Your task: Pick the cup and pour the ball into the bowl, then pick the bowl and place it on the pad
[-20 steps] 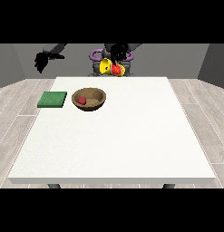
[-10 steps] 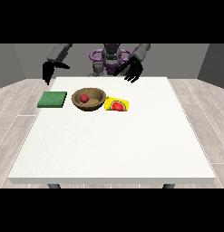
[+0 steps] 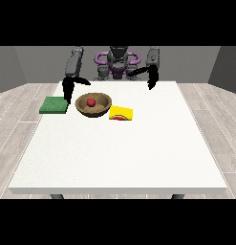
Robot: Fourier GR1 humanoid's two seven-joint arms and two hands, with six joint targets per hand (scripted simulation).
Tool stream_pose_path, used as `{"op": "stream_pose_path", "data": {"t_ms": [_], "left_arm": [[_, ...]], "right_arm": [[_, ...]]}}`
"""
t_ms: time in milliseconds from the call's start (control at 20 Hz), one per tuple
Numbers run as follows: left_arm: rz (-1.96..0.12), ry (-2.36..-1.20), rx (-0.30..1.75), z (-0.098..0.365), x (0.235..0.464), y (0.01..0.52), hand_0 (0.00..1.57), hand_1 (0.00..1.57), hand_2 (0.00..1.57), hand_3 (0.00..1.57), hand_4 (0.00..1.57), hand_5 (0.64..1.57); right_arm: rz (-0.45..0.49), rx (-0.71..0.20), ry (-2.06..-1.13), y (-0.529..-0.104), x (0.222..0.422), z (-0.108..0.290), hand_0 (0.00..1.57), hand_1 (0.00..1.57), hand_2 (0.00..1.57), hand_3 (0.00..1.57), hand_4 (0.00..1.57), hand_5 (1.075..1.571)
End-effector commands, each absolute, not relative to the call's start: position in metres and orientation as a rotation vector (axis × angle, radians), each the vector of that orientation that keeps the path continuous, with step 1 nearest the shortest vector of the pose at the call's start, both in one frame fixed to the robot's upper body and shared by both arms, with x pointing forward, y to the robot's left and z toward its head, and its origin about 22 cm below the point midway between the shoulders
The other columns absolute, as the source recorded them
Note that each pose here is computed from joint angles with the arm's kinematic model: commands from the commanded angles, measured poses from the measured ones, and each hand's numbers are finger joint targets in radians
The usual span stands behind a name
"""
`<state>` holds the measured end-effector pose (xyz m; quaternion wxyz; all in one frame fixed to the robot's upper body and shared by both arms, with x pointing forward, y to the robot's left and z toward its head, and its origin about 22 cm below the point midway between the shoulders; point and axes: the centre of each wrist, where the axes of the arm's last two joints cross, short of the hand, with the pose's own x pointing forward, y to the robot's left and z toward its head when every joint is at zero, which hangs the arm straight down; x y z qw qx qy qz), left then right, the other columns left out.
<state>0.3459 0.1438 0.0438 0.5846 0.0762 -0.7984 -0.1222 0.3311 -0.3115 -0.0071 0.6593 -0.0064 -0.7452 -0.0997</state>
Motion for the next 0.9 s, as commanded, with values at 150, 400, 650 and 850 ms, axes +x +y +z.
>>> {"op": "stream_pose_path", "data": {"t_ms": [150,400,650,850], "left_arm": [[-0.281,-1.927,0.079,0.036,0.336,0.185,0.00,0.00,0.00,0.00,0.00,1.564],[-0.296,-1.966,0.095,0.060,0.338,0.200,0.00,0.00,0.00,0.00,0.00,1.565],[-0.269,-1.953,0.095,0.061,0.331,0.197,0.00,0.00,0.00,0.00,0.00,1.566],[-0.310,-1.988,0.091,0.080,0.335,0.203,0.00,0.00,0.00,0.00,0.00,1.566]], "right_arm": [[-0.276,-0.061,-1.685,-0.299,0.343,-0.025,0.00,0.00,0.00,0.00,0.29,1.567],[-0.314,-0.070,-1.700,-0.321,0.344,-0.036,0.00,0.00,0.00,0.00,0.21,1.565],[-0.287,-0.060,-1.680,-0.318,0.346,-0.047,0.00,0.00,0.00,0.00,0.12,1.563],[-0.294,-0.072,-1.697,-0.325,0.365,-0.026,0.00,0.00,0.00,0.00,0.13,1.562]]}}
